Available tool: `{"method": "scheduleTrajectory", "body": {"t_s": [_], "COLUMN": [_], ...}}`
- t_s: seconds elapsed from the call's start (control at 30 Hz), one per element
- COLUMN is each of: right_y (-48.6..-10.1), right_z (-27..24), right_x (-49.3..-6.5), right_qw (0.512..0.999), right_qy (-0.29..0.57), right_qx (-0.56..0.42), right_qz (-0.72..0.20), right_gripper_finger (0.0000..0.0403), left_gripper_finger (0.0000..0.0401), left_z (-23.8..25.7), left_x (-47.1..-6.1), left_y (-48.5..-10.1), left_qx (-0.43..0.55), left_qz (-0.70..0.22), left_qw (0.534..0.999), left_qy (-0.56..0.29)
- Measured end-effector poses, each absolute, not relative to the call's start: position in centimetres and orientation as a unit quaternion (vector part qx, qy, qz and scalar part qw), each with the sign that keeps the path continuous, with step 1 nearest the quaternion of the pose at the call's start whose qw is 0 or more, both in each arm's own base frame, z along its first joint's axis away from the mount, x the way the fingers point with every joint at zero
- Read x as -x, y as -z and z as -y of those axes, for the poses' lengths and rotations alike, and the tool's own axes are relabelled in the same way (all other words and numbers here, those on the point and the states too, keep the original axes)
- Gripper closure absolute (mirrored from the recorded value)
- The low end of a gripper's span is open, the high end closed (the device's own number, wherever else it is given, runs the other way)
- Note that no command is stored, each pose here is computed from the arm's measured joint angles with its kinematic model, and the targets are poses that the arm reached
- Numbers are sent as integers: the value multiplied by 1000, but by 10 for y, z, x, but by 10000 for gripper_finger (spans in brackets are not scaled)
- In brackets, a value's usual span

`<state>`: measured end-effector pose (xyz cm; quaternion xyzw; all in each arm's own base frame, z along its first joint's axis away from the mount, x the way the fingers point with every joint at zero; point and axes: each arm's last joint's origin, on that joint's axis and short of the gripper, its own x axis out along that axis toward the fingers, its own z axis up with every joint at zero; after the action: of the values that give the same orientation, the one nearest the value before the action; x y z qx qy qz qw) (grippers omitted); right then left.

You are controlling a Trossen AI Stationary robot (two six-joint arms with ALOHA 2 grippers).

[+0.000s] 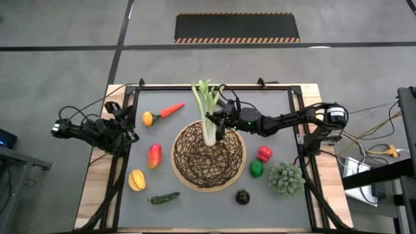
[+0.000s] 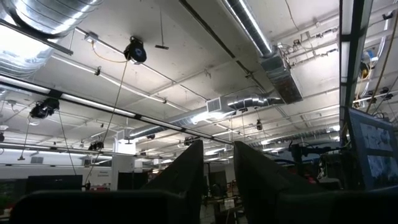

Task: Build produce basket
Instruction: Put the celery into the wire basket, then put the carrot into the wire basket

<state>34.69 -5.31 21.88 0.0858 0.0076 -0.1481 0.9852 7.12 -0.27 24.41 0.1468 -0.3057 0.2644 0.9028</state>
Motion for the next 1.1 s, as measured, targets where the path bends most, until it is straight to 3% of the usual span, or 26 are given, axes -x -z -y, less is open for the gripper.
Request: {"method": "scheduleTrajectory", "body": {"t_s": [0.27, 0.8, 1.1], "right_y": [-218, -207, -229], "right_z": [46, 45, 42], "right_x": [-348, -346, -329], "right_qw": [988, 980, 978], "right_qy": [137, 145, 147], "right_qx": [-68, -109, -109], "right_qz": [-15, -76, -103], "right_gripper_finger": [349, 208, 194], "left_gripper_finger": [331, 331, 331], "left_z": [3, 3, 3], "left_x": [-71, -71, -71], "left_y": [-244, -244, -244], "left_qx": [-147, -147, -147], "left_qz": [306, 306, 305], "left_qw": [903, 903, 903], "left_qy": [-264, -264, -264]}}
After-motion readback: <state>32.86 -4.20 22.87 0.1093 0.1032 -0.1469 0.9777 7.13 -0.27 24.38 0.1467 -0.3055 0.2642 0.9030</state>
